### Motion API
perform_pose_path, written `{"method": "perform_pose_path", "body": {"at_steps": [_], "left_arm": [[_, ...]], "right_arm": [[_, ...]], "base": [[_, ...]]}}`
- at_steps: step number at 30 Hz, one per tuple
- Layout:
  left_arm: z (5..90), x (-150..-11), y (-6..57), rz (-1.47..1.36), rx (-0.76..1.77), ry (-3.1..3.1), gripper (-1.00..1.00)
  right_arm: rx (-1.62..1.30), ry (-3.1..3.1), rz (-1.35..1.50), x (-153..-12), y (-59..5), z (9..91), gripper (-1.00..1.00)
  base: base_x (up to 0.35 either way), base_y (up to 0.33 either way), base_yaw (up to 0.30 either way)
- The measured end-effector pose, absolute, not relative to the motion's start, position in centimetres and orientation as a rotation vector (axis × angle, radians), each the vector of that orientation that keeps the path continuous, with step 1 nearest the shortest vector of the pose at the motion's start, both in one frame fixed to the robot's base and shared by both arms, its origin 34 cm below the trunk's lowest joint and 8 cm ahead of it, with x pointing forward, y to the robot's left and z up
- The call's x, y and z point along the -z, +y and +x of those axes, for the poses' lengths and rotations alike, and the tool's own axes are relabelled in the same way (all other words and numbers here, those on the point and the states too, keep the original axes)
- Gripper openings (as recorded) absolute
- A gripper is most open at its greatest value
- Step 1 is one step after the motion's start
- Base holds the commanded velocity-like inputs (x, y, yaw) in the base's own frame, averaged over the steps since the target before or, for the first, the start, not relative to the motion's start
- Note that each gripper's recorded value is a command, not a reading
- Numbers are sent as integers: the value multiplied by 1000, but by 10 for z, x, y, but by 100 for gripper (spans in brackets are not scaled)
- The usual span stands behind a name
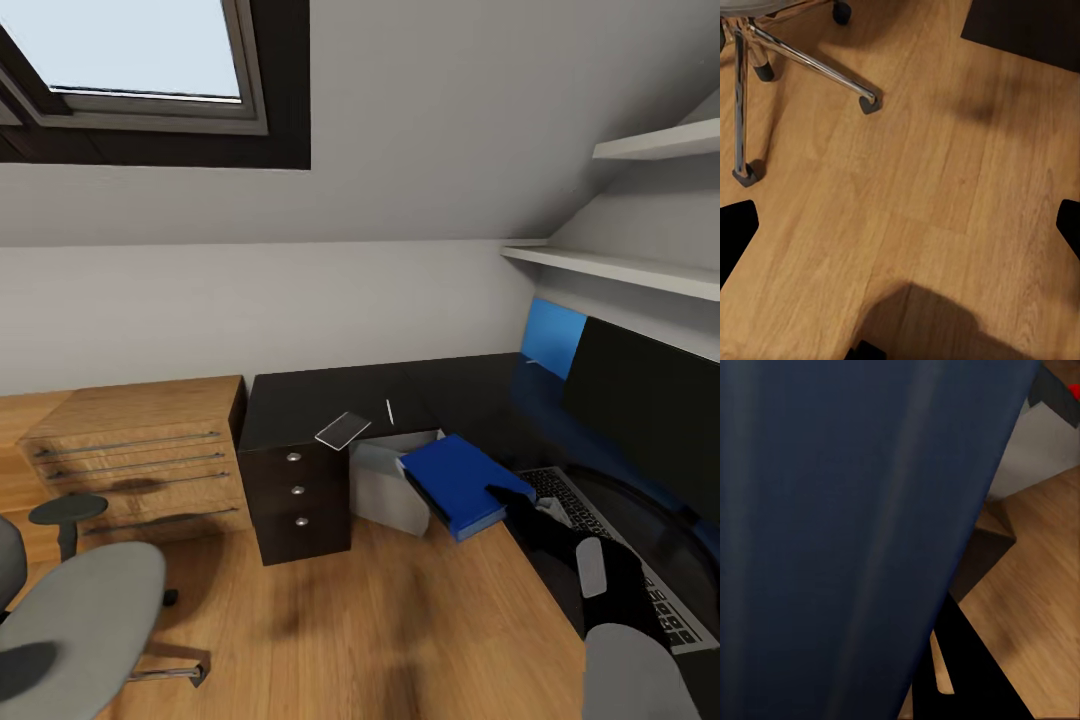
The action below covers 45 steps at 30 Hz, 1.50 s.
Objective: In the bedroom, organize the workspace by keeping the computer under the desk, ensuring the monitor is on the desk, placing the keyboard on the desk next to the monitor, placing the mouse on the desk next to the keyboard, moving the folder from the swivel chair onto the desk next to the mouse, stacking the notebook on top of the folder with the pen on top of the notebook, and positioning the swivel chair next to the desk.
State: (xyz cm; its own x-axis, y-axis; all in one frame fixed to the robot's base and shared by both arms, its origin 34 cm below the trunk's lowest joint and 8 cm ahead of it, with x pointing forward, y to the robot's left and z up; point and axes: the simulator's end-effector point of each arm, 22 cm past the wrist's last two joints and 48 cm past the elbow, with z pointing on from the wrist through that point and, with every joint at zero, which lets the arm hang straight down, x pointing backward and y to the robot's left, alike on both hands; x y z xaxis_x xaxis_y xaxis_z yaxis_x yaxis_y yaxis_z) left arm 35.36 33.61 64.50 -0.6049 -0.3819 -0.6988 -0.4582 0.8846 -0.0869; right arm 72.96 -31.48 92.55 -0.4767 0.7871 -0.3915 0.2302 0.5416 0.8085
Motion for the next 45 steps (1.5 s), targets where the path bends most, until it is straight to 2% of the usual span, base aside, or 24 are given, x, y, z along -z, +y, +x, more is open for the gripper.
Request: {"method": "perform_pose_path", "body": {"at_steps": [10,20,31,45], "left_arm": [[352,-643,330,-590,-124,2302,100],[359,-644,308,-389,-113,2339,100],[359,-644,306,-372,-111,2340,100],[357,-643,306,-374,-111,2344,100]], "right_arm": [[-900,1958,805,-949,-323,732,-100],[-967,1902,754,-967,-317,735,-100],[-998,1890,742,-970,-312,735,-100],[-997,1882,741,-971,-314,736,-100]], "base": [[0,0,0],[0,0,0],[0,0,-131],[60,-61,-11]]}}
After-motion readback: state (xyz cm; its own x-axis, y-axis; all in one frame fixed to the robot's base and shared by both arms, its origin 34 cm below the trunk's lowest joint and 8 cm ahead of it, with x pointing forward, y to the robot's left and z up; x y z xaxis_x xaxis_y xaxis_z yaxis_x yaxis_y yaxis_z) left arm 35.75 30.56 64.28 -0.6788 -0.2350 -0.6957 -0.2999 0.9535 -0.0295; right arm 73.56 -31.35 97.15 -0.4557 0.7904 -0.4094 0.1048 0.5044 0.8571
